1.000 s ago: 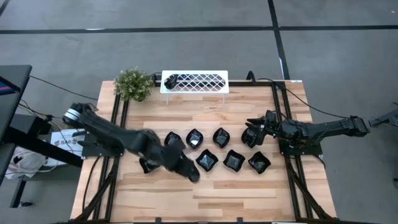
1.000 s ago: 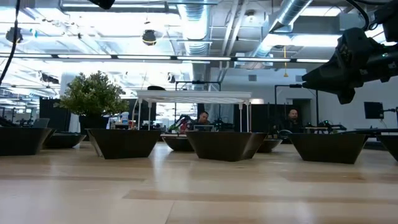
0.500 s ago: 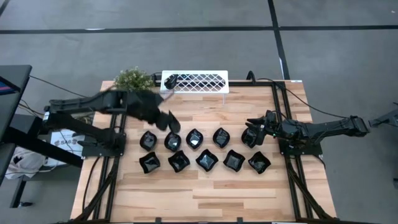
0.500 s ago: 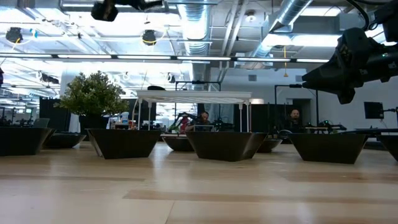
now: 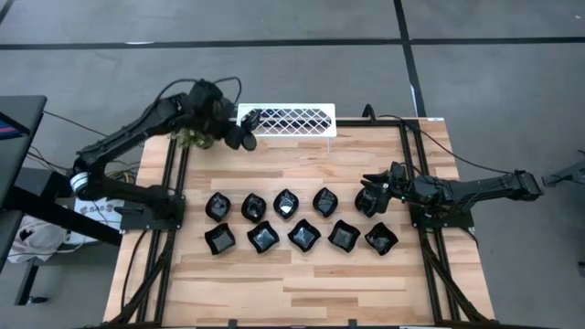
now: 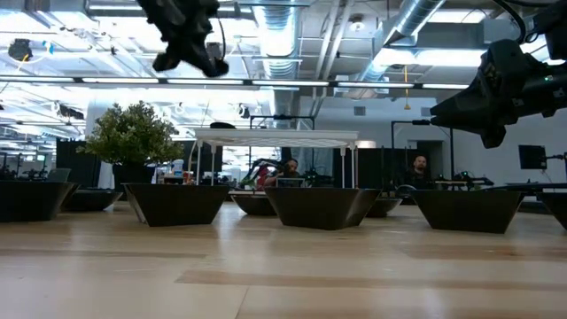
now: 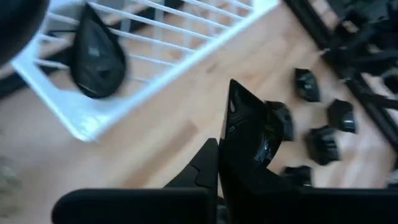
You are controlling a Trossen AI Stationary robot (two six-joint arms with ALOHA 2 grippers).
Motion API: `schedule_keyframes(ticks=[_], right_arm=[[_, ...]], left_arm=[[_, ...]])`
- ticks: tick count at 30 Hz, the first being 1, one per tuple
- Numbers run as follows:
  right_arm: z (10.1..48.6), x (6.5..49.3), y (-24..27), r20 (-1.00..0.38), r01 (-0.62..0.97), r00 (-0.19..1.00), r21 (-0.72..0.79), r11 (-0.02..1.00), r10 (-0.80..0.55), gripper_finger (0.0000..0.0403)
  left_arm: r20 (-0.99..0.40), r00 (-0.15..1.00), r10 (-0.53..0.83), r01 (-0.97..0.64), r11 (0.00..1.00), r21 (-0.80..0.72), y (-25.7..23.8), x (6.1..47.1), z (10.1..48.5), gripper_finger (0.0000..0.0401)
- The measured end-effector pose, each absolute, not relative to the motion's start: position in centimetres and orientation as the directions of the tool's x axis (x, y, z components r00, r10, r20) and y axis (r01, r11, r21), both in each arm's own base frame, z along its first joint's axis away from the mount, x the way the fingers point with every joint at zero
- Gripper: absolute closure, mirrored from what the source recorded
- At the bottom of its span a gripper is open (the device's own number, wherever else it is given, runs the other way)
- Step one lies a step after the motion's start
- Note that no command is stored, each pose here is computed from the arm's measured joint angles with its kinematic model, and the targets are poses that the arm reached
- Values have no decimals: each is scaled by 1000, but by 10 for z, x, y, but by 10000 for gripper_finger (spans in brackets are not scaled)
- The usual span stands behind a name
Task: Pick & Place Mini shaped plates
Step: Stack the black drop shaped plate on top of the black drop shaped plate on the shelf
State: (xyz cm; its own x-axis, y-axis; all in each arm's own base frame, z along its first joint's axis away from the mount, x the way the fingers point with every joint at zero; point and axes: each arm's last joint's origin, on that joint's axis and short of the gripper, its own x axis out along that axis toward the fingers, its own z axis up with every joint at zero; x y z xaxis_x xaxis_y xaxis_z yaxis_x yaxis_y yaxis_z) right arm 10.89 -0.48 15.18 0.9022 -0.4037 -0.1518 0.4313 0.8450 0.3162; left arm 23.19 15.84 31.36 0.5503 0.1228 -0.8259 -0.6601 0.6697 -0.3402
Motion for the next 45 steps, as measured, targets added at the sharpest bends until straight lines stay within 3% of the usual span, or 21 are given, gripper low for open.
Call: schedule_keyframes(ticks=[21, 32, 38, 45], right_arm=[[152, 109, -5, -152, 431, 902, 317, 845, -404, 284], [152, 109, -5, -152, 431, 902, 318, 844, -404, 284], [152, 109, -5, -152, 431, 902, 318, 844, -404, 284], [152, 109, -5, -152, 431, 902, 318, 844, -404, 284]], left_arm=[[-859, 470, 203, -526, 846, -88, 297, 231, 319, 394], [-913, 396, 98, -246, 969, -2, 300, 243, 293, 393], [-916, 392, 89, -88, 994, 60, 297, 248, 292, 393], [-905, 423, 37, -22, 999, 31, 293, 249, 292, 393]])
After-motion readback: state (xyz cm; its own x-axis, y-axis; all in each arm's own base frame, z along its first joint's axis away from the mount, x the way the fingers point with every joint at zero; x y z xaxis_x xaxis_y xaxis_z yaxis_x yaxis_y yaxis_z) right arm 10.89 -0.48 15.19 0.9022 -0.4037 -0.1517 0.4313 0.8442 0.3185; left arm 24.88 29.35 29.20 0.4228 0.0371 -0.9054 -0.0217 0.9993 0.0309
